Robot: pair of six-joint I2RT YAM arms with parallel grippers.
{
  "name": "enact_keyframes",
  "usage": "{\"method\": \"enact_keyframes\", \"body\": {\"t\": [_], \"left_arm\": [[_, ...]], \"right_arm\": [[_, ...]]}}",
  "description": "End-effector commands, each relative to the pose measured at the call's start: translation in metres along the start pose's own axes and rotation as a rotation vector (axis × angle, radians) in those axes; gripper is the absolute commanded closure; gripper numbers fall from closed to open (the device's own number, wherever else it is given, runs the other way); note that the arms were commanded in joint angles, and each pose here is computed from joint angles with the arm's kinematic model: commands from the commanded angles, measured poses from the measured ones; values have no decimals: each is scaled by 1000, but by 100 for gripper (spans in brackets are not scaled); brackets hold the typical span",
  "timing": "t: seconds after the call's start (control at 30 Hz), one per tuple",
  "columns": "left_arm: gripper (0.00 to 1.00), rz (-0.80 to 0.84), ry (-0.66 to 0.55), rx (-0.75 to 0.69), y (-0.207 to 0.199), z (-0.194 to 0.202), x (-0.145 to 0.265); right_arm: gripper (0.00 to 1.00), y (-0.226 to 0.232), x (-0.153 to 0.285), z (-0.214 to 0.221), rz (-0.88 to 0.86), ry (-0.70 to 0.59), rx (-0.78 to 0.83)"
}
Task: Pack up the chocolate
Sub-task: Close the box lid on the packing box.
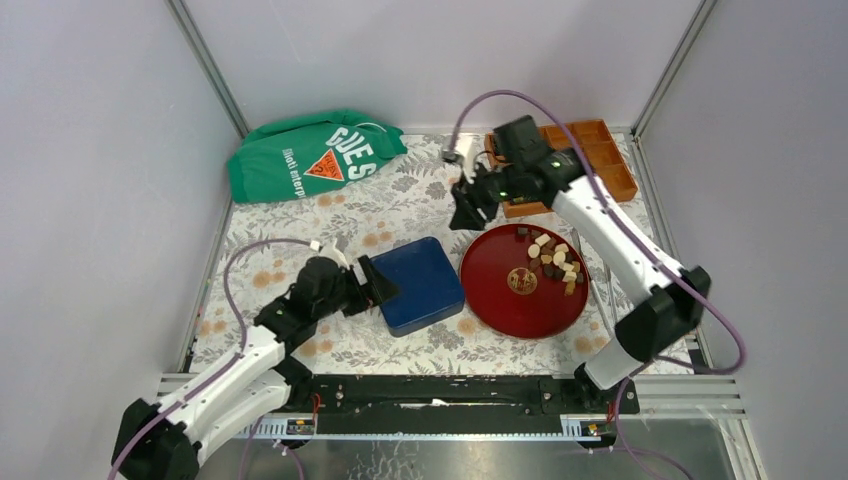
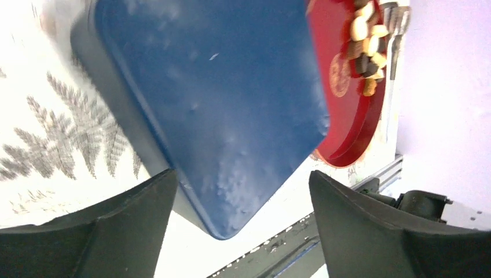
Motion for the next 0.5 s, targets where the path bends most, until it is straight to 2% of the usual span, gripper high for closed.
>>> {"method": "enact_keyframes", "body": {"t": [0.0,0.13,0.2,0.33,0.47], "left_arm": [[4,44,-173,-227,-45,-45,40],[1,98,-296,-382,-76,-70,76],[1,150,-367,-430,-100,-85,94],[1,276,-497,-505,-164,-115,134],[1,379,-527,-555,-224,-133,161]], "right_arm": [[41,3,45,7,84,-95,17],[2,-9,100,10,290,-179,30],[0,-21,131,6,460,-235,3],[0,-33,194,-4,753,-247,-134],[0,0,240,-31,797,-333,-65]]}}
Point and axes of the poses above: each gripper's point midway between its finger pads, its own x axis back along the fingers, its own y axis along the line the jaws close on, z = x × y, the point moved 1 cm from there along x, back along the fingers, and after that the axes turned 8 degrees about x, right-handed, at the moved point
